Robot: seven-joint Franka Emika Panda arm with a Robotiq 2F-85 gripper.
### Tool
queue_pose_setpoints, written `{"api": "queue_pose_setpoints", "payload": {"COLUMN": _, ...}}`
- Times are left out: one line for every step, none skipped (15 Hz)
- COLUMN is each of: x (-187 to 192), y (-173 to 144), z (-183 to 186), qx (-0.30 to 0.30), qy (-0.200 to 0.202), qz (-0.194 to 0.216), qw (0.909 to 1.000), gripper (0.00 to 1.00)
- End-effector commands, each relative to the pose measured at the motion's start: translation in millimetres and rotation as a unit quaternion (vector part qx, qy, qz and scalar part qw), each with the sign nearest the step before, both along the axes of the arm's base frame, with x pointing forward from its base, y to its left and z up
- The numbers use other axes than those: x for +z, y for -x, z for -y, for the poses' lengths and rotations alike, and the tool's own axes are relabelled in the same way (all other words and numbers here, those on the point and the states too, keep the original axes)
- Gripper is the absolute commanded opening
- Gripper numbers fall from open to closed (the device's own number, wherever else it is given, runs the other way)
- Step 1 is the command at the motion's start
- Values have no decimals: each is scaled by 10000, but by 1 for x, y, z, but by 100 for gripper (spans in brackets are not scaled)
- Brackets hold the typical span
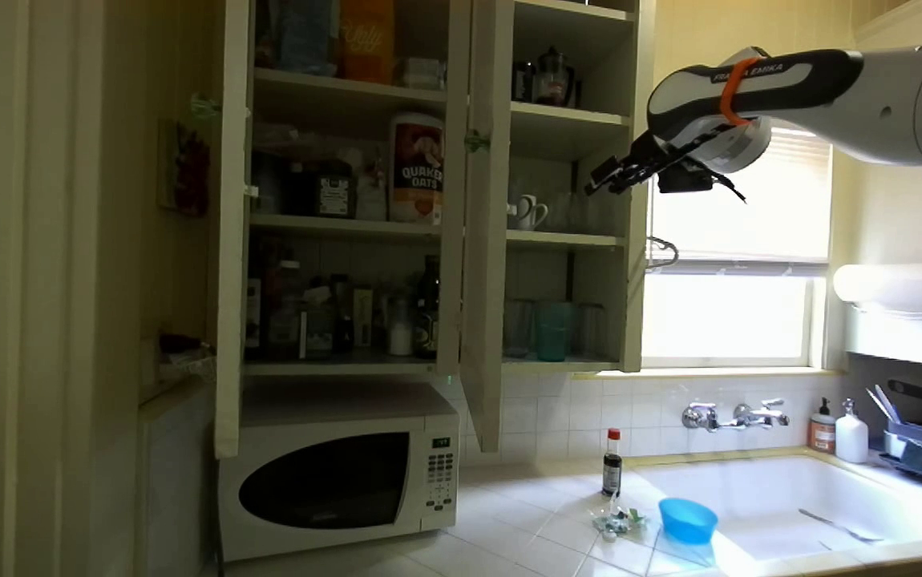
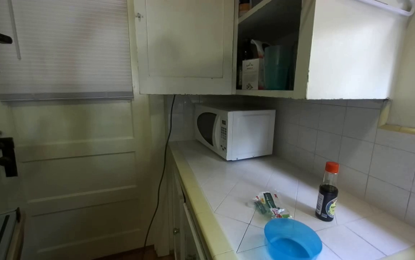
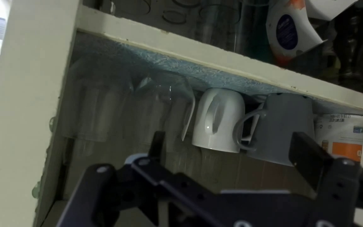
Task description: Remove the blue cup from the cupboard
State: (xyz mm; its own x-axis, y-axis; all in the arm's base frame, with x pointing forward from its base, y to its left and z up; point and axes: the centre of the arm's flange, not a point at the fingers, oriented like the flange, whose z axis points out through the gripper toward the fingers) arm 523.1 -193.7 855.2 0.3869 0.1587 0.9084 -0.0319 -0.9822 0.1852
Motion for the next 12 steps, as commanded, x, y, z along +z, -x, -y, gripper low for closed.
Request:
{"api": "queue_pose_setpoints", "payload": {"x": -20, "y": 0, "z": -1, "qx": -105, "qy": -78, "qz": -112, "qw": 9999, "gripper": 100}}
{"api": "queue_pose_setpoints", "payload": {"x": -30, "y": 2, "z": 0, "qx": -131, "qy": -40, "qz": -139, "qw": 9998, "gripper": 100}}
{"api": "queue_pose_setpoints", "payload": {"x": -39, "y": 2, "z": 0, "qx": -148, "qy": -59, "qz": -139, "qw": 9998, "gripper": 100}}
{"api": "queue_pose_setpoints", "payload": {"x": -47, "y": 3, "z": 0, "qx": -182, "qy": -37, "qz": -80, "qw": 9998, "gripper": 100}}
{"api": "queue_pose_setpoints", "payload": {"x": -56, "y": 2, "z": 1, "qx": -256, "qy": 23, "qz": 16, "qw": 9997, "gripper": 100}}
{"api": "queue_pose_setpoints", "payload": {"x": -65, "y": 2, "z": 0, "qx": -345, "qy": 101, "qz": 125, "qw": 9993, "gripper": 100}}
{"api": "queue_pose_setpoints", "payload": {"x": -74, "y": -1, "z": 0, "qx": -406, "qy": 177, "qz": 202, "qw": 9988, "gripper": 100}}
{"api": "queue_pose_setpoints", "payload": {"x": -84, "y": -2, "z": -2, "qx": -446, "qy": 226, "qz": 244, "qw": 9985, "gripper": 100}}
{"api": "queue_pose_setpoints", "payload": {"x": -93, "y": -5, "z": -5, "qx": -469, "qy": 294, "qz": 251, "qw": 9982, "gripper": 100}}
{"api": "queue_pose_setpoints", "payload": {"x": -102, "y": -7, "z": -8, "qx": -485, "qy": 344, "qz": 251, "qw": 9979, "gripper": 100}}
{"api": "queue_pose_setpoints", "payload": {"x": -113, "y": -11, "z": -10, "qx": -498, "qy": 398, "qz": 247, "qw": 9977, "gripper": 100}}
{"api": "queue_pose_setpoints", "payload": {"x": -124, "y": -12, "z": -12, "qx": -524, "qy": 441, "qz": 241, "qw": 9974, "gripper": 100}}
